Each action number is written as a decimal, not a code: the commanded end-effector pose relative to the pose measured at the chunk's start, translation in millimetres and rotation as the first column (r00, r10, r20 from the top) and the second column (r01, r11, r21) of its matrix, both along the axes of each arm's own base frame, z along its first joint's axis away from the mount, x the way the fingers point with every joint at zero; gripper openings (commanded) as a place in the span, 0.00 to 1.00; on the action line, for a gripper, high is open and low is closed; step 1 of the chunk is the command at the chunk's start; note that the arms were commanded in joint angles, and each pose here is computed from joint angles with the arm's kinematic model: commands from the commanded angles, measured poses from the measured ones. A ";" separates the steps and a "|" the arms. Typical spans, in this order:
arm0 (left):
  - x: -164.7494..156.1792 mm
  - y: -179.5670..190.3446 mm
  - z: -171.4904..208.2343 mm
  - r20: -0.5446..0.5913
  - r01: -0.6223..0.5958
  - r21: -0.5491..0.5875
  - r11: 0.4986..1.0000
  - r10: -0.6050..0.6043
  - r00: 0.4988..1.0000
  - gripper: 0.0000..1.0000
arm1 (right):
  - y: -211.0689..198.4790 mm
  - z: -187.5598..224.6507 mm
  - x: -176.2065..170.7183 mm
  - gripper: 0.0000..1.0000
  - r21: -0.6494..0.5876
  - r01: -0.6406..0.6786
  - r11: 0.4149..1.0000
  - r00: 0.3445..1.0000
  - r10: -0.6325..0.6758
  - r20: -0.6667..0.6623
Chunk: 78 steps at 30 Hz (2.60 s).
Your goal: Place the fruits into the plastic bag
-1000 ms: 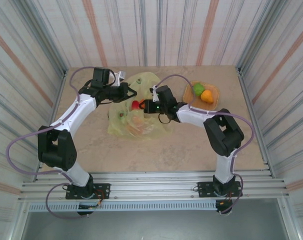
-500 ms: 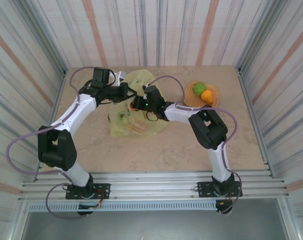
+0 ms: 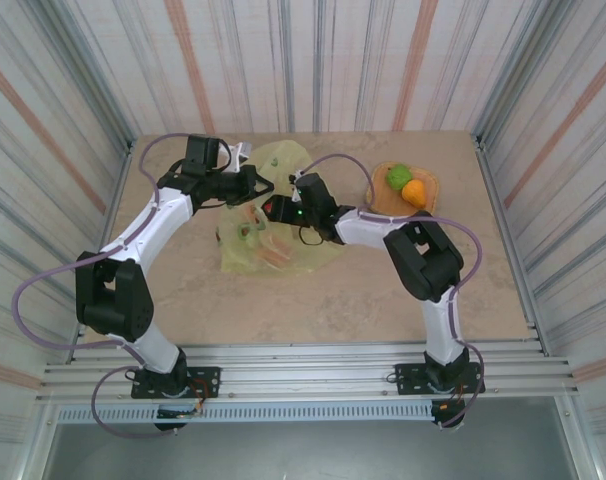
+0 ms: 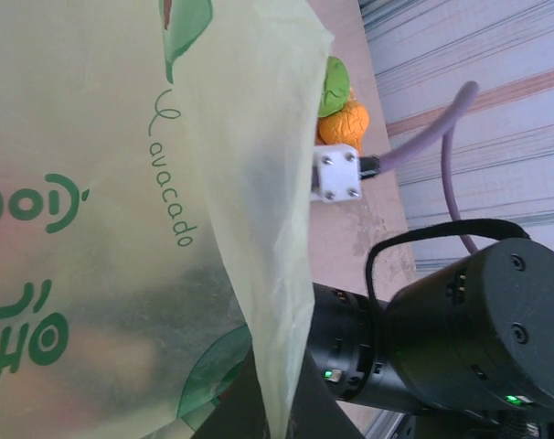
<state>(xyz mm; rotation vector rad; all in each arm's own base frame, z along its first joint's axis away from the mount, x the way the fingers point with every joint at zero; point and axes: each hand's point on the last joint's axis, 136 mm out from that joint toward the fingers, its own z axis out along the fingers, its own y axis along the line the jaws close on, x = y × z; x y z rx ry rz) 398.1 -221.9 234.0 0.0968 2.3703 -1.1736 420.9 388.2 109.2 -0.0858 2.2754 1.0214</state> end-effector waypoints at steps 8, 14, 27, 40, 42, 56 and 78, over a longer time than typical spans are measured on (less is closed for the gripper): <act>-0.3 1.9 13.4 0.021 0.002 -0.023 1.000 -0.001 1.000 0.00 | -53.7 32.2 -43.4 0.69 -0.097 -0.045 0.994 0.996 0.053 0.074; 0.7 1.7 12.2 0.021 0.002 -0.022 1.000 -0.002 1.000 0.00 | -43.1 16.8 -98.4 0.64 -0.054 -0.140 0.989 0.990 0.140 -0.006; 2.9 -1.3 3.0 -0.008 0.020 -0.032 0.999 -0.020 1.000 0.00 | -34.9 37.8 -135.1 0.75 -0.210 -0.076 0.975 0.987 0.104 0.125; 1.6 -3.6 1.2 -0.011 0.029 -0.032 0.999 -0.029 1.000 0.00 | -86.3 80.6 -95.6 0.84 -0.225 0.107 0.968 0.964 -0.046 0.263; 1.1 -4.1 1.5 -0.013 0.028 -0.031 0.999 -0.029 1.000 0.00 | -93.4 86.9 -97.8 0.84 -0.224 0.093 0.970 0.963 -0.031 0.269; 12.1 28.5 15.9 0.032 -0.091 -0.023 0.996 0.091 0.995 0.00 | -230.5 102.9 -69.2 0.90 -0.364 0.301 0.882 0.937 -0.202 0.284; 12.6 28.3 18.3 0.019 -0.085 -0.053 0.995 0.086 0.996 0.00 | -393.7 -23.1 54.5 1.00 -0.894 0.200 0.400 0.944 -0.323 0.066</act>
